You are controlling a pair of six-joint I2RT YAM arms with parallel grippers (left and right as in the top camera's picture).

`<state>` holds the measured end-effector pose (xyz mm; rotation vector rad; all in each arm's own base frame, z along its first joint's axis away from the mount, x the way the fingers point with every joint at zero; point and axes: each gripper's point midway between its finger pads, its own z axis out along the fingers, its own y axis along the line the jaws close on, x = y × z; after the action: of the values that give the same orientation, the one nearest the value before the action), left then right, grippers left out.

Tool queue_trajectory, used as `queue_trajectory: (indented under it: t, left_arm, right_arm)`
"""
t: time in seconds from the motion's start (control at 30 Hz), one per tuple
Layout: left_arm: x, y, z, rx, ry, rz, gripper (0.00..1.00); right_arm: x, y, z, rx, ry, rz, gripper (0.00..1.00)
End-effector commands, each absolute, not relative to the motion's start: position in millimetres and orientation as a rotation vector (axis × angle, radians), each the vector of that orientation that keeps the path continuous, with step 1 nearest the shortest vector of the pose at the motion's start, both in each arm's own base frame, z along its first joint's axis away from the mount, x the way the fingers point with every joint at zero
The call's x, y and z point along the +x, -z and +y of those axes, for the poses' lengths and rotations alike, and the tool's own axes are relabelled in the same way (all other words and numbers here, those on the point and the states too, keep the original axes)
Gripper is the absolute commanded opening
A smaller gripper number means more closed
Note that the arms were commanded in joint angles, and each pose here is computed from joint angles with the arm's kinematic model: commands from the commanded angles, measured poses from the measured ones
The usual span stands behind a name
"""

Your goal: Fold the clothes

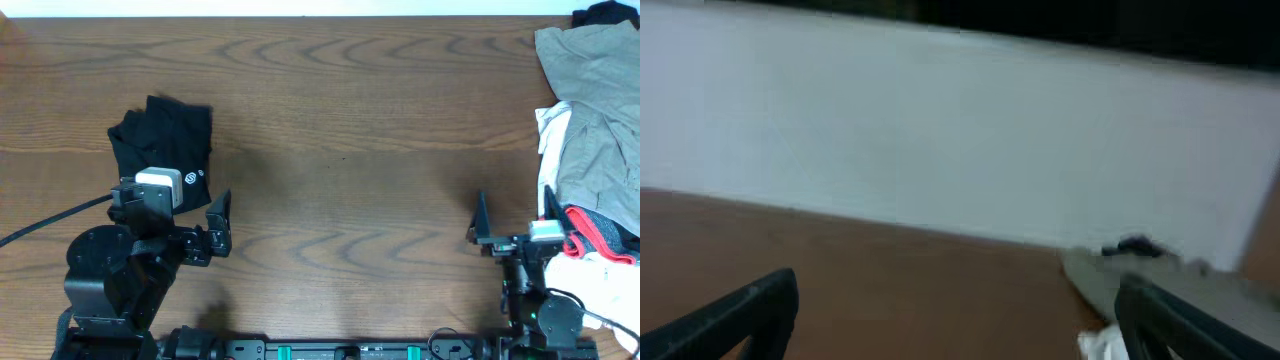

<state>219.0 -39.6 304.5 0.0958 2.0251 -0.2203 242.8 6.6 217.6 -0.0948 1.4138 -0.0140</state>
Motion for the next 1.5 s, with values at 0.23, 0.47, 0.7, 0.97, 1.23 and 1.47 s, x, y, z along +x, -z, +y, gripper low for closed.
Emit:
queue_trajectory:
  t: [0.23,0.47,0.7,0.97,1.23,1.47]
  left_arm:
    - [219,-304,-38,0.103,0.202,2.022,0.98]
    - [219,-304,-38,0.103,0.202,2.022,0.98]
    - [219,-304,-38,0.103,0.202,2.022,0.98]
    - [219,-304,-38,0.103,0.202,2.022,0.98]
    - [219,-304,-38,0.103,0.202,2.022,0.98]
    - [211,-299,-31,0.071,0.183,2.043,0.98]
  right_arm:
    - [246,-157,7,-0.097,0.019,1.641,0.99]
    - [246,-156,7,-0.097,0.019,1.645,0.99]
    - [246,-156,7,-0.097,0.019,1.645,0.99]
    - [246,-156,7,-0.097,0.019,1.645,0.99]
    - [246,-156,7,-0.097,0.019,1.645,0.99]
    - [246,-156,7,-0.097,0.019,1.645,0.99]
